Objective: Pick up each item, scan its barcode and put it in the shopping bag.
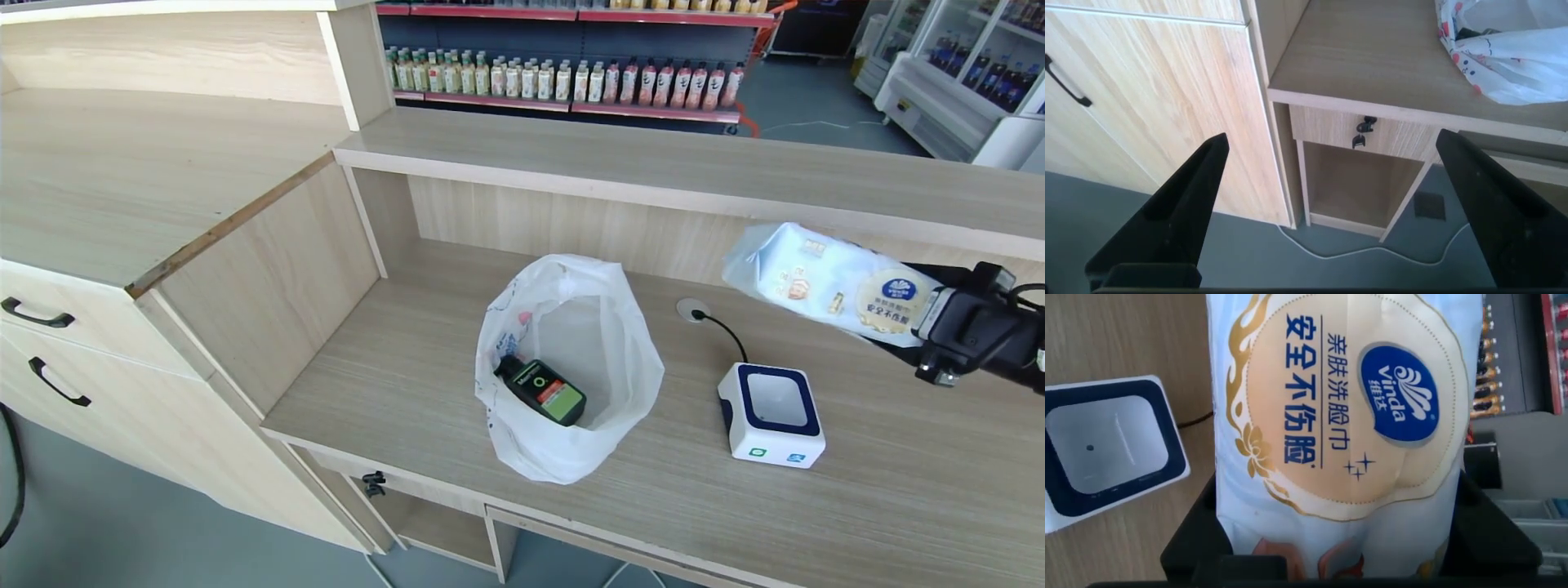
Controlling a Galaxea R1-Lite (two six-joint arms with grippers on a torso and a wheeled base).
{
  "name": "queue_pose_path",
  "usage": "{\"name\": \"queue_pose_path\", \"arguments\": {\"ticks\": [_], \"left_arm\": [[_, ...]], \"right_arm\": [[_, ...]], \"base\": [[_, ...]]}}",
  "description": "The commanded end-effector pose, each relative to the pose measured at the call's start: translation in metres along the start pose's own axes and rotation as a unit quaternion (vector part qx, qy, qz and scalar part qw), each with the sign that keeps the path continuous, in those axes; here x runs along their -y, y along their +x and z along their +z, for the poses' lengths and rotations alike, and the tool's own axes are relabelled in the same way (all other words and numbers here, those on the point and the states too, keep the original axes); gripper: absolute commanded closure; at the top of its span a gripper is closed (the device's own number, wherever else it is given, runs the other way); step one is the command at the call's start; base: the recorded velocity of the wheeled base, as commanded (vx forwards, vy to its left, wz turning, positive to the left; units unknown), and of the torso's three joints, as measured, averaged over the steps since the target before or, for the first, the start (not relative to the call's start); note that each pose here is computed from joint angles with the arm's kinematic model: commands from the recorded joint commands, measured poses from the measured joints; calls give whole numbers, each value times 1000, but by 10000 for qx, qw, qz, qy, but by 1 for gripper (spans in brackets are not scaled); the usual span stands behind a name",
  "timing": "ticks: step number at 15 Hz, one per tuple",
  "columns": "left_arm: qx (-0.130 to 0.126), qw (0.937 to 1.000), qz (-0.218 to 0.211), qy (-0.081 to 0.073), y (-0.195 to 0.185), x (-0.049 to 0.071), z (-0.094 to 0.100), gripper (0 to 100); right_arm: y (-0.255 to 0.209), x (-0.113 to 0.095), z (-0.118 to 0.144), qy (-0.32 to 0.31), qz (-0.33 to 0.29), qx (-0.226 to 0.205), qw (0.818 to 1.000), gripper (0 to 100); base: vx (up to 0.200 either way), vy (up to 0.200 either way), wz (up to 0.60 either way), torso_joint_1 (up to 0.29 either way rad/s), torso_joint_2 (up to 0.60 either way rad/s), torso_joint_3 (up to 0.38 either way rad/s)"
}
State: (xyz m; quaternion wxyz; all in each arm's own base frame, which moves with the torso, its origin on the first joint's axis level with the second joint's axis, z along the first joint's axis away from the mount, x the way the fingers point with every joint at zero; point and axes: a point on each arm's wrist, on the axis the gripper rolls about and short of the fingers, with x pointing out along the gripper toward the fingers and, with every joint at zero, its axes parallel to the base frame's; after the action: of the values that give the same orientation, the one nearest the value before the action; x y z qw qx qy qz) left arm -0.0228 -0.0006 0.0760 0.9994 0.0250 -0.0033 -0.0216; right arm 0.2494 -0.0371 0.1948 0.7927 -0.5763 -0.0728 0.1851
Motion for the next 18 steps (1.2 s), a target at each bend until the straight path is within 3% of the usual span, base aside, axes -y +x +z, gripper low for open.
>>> {"name": "queue_pose_path", "arguments": {"ticks": [1,2,5,10,18], "left_arm": [[3,10000,2,-4,0,0,0,0],[3,10000,-5,3,0,0,0,0],[3,10000,2,-4,0,0,0,0],[3,10000,-5,3,0,0,0,0],[3,10000,2,-4,0,0,0,0]], "right_arm": [[23,-20,-25,191,328,114,9992,100],[30,-27,-30,87,265,346,9990,100],[41,-34,-40,-349,166,454,9982,100],[49,-27,-60,-1419,-122,579,9881,100],[52,-28,-63,-2274,-145,1261,9655,100]], "base": [[0,0,0,0,0,0],[0,0,0,0,0,0],[0,0,0,0,0,0],[0,0,0,0,0,0],[0,0,0,0,0,0]]}}
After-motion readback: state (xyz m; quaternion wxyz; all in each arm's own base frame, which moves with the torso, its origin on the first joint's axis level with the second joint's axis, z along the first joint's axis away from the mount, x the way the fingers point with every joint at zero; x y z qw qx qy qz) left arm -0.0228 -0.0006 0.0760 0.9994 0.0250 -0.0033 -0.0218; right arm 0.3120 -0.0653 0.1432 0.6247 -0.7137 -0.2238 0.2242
